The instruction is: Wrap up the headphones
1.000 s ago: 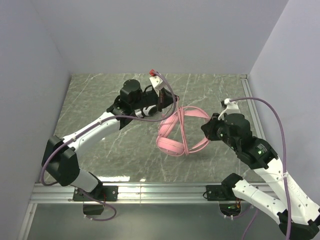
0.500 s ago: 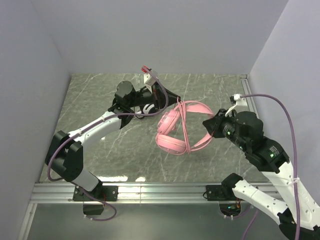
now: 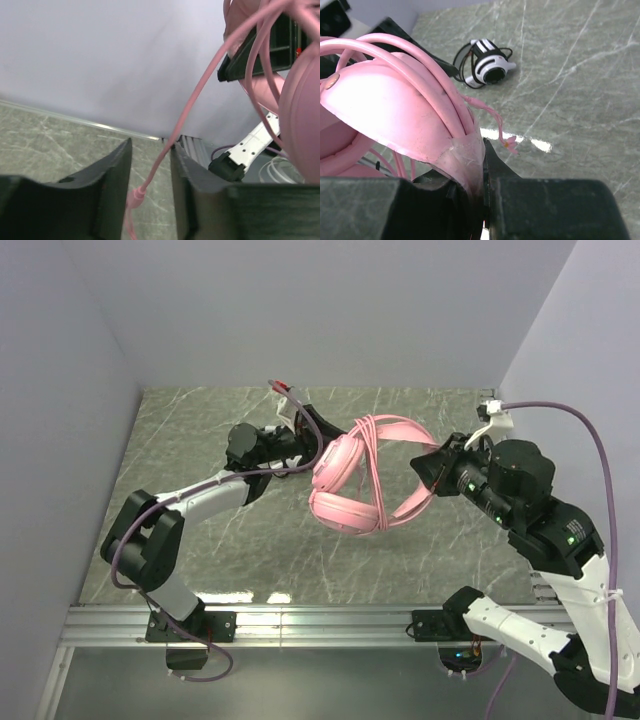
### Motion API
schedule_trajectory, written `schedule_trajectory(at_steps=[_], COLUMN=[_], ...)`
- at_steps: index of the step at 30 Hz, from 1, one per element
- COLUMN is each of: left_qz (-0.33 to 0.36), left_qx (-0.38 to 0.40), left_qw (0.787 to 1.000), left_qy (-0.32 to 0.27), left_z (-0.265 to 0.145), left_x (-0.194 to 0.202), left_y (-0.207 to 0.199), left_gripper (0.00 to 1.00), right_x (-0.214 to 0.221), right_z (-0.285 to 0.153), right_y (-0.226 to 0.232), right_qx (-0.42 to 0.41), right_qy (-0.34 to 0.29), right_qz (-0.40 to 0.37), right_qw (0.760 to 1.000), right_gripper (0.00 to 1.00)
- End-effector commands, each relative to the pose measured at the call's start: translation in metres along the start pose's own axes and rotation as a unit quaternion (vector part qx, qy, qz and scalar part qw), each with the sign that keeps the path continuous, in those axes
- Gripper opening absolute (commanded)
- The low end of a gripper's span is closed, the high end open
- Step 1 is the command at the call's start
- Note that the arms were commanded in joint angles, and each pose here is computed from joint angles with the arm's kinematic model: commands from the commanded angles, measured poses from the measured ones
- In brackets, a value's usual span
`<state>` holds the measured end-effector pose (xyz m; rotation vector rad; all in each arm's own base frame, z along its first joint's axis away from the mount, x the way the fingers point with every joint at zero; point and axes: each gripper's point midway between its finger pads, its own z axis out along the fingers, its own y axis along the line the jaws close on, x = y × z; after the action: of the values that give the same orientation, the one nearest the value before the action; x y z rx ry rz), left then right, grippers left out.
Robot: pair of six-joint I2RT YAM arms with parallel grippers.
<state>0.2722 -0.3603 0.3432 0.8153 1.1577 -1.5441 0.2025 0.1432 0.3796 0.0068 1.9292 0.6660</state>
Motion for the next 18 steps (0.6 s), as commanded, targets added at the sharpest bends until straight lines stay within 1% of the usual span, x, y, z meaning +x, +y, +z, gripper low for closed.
schedule_trajectory(at_steps=[1, 5, 8, 13, 18], left_qz=[0.012, 0.011, 0.007, 0.004, -0.001], left_qx=[0.043, 0.062, 0.069, 0.059, 0.059], left_qw=[0.998, 0.997, 0.996, 0.997, 0.997], left_qy=[-0.032, -0.045, -0.052, -0.041, -0.043], left_z=[0.001, 0.005, 0.007, 0.018, 0.018], left_x=[-0.013, -0.012, -0.009, 0.006, 0.018], left_y=[-0.02, -0.026, -0.026, -0.025, -0.027], left_gripper=[0.43, 0.5, 0.53, 0.53, 0.53], right_x=[-0.057, -0.067, -0.078, -0.096, -0.108], right_z=[-0.024, -0.023, -0.026, -0.033, -0.034], right_y=[0.036, 0.041, 0.043, 0.045, 0.041], right_qx=[-0.063, -0.063, -0.061, -0.051, -0.033], right_qy=[-0.087, -0.09, -0.102, -0.124, -0.144], right_qz=[0.034, 0.038, 0.038, 0.043, 0.062], right_qw=[0.994, 0.993, 0.992, 0.99, 0.987], right_gripper=[0.0, 0.0, 0.0, 0.0, 0.0])
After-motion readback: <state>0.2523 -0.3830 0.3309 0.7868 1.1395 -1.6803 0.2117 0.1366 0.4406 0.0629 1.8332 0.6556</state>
